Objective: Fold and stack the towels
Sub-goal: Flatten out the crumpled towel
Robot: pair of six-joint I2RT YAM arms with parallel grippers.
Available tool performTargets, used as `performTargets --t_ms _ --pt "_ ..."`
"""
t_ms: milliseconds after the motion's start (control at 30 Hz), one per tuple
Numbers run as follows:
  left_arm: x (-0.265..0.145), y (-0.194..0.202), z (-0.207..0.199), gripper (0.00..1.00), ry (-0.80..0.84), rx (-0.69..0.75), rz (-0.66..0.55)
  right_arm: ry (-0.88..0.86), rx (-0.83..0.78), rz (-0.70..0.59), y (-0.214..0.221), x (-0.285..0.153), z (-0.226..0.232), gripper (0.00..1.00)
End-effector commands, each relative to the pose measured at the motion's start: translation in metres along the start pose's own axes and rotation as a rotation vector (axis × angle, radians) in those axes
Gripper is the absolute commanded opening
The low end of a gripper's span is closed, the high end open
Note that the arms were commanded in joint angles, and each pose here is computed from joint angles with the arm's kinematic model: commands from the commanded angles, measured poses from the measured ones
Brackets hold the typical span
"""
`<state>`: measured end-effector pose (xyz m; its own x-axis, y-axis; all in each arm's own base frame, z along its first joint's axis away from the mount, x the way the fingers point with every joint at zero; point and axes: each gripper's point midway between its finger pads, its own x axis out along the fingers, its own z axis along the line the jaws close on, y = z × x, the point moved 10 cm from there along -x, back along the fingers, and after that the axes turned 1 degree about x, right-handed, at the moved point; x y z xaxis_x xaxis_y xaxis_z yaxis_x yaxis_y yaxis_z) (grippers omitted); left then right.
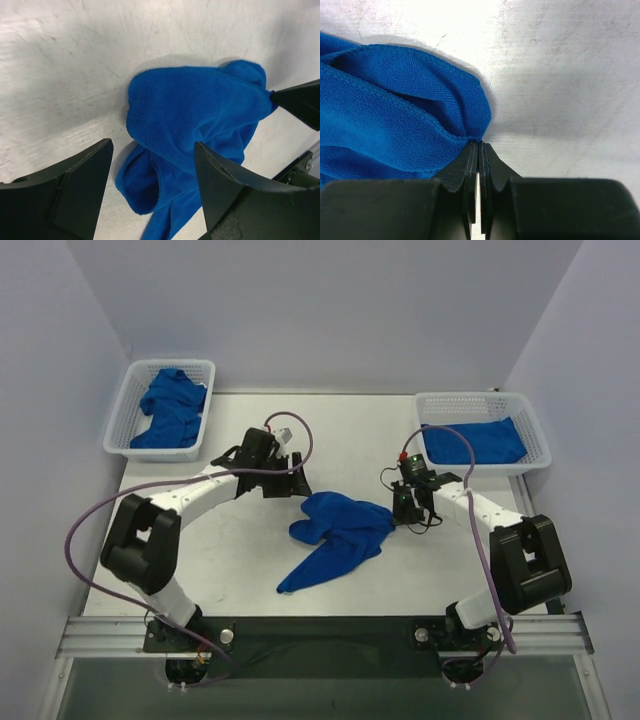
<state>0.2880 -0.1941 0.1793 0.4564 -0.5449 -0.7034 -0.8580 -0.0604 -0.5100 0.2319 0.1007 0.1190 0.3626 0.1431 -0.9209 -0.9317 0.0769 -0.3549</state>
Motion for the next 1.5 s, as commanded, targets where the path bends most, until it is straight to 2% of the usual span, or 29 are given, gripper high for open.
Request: performTargets --t_ms 0,133,400,667,833,900,1133,1467 --pt "0.025 0.003 -0.003 0.76 0.132 -0.056 0.046 -0.023 -0.004 -0.026 -0.006 -0.011 0.003 0.00" --pt "0.049 0.011 0.011 0.73 0.156 -0.184 0.116 -0.032 0.005 -0.022 -0.005 -0.011 0.004 0.00" --pt "0.067 0.020 0.022 0.72 0.193 -0.300 0.113 -0.028 0.004 -0.025 -0.002 -0.013 0.003 0.00" --pt "0.081 0.020 0.021 0.58 0.266 -0.394 0.111 -0.029 0.002 -0.021 -0.003 -0.012 0.003 0.00" --pt "0.070 0.003 0.020 0.45 0.278 -0.372 0.030 -0.029 0.002 -0.023 -0.003 -0.013 0.003 0.00" --pt "0.067 -0.003 0.020 0.44 0.294 -0.371 0.023 -0.031 -0.002 -0.025 -0.004 -0.013 0.004 0.00" --pt "0.061 -0.012 0.015 0.44 0.329 -0.342 -0.010 -0.034 -0.004 -0.028 -0.006 -0.013 0.005 0.00" --pt "0.069 0.001 0.022 0.42 0.324 -0.361 0.036 -0.030 -0.004 -0.019 -0.004 -0.012 0.004 0.00"
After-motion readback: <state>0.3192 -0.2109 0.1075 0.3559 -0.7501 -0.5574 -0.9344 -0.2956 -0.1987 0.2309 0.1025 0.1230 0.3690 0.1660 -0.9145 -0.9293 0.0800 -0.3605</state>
